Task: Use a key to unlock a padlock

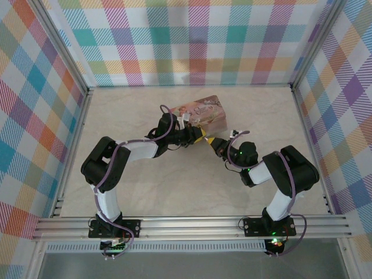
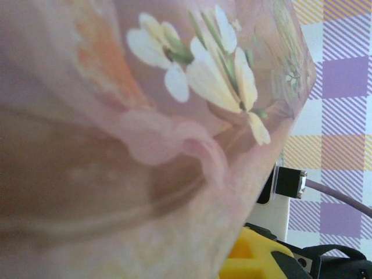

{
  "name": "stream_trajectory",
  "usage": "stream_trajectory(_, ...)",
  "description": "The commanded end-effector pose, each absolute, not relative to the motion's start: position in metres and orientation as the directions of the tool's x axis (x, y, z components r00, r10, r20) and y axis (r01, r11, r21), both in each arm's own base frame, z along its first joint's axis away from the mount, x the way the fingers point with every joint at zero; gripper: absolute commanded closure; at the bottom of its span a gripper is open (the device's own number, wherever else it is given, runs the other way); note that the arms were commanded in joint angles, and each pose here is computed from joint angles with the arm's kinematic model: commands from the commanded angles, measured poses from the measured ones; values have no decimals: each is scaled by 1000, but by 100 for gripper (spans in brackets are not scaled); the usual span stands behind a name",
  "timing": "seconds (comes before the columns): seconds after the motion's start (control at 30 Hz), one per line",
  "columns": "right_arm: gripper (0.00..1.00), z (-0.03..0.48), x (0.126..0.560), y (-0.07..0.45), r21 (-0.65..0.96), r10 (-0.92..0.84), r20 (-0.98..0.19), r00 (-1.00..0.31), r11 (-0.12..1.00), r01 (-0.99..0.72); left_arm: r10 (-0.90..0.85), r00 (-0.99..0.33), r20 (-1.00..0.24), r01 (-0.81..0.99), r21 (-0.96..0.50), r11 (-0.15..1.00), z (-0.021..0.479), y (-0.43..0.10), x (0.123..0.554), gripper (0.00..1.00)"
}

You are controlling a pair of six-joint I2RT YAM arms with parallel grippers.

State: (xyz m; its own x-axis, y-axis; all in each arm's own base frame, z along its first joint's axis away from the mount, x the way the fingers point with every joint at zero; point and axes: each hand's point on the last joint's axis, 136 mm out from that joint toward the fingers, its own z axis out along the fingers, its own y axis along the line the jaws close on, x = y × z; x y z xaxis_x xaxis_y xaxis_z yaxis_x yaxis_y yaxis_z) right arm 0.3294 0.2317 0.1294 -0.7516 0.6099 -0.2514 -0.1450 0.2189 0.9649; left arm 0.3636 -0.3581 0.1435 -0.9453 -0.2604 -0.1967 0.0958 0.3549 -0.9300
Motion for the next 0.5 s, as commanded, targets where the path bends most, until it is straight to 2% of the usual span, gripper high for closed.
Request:
stream_trajectory(0.0,100,153,334,238,945,604,-328,-726,208,-253,-205,-958,-203,150,-957,249,171,-370,352,91)
stream_trajectory(0.47,100,152,344,251,939,570,-345,-746,204,-278,-209,-956,-207,163,-963,213,181,-372,352,93)
